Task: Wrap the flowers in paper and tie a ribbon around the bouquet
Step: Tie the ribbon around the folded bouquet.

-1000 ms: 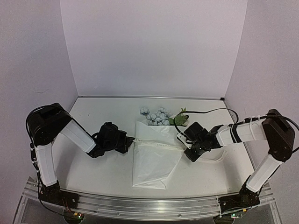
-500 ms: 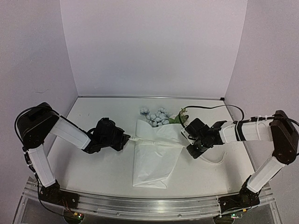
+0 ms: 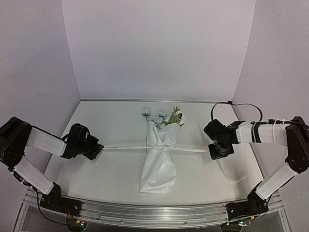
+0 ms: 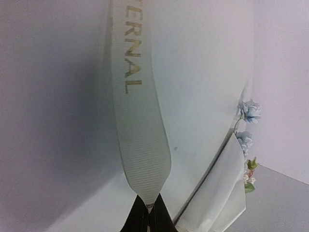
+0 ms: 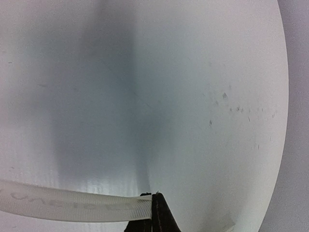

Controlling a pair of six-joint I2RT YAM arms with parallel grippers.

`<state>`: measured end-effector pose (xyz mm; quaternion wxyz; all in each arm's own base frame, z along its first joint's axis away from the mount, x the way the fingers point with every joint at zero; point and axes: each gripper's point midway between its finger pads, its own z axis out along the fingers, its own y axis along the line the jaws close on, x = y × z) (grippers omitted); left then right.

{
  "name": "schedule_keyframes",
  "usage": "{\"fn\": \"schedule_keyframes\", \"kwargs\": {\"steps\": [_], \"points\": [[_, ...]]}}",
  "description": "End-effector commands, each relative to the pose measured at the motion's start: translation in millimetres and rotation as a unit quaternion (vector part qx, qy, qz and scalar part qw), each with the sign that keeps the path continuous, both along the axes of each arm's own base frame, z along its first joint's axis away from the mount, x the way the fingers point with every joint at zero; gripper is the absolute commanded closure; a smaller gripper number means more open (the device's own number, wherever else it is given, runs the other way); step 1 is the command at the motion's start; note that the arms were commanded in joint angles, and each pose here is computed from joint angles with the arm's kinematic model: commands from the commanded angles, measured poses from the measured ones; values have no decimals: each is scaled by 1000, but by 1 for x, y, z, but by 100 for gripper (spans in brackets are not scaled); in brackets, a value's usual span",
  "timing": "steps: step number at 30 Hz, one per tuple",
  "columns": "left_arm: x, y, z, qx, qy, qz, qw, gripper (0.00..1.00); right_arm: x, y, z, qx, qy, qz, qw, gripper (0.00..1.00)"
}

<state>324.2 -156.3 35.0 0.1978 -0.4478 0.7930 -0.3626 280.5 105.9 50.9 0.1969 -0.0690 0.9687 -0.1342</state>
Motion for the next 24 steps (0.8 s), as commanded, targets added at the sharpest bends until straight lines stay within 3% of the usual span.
{"fn": "schedule_keyframes", "kwargs": {"steps": [1,9,24], "points": [[-21,58,-18,34,27,9,999,100,-24,-55,5,10,-4,-134,991,100],[-2,86,-4,24,11,22,999,100,-29,-65,9,37,-13,-171,985,100],[-9,134,-15,-6,24,68,997,100,-73,-115,-3,60,-20,-289,955,100]]}}
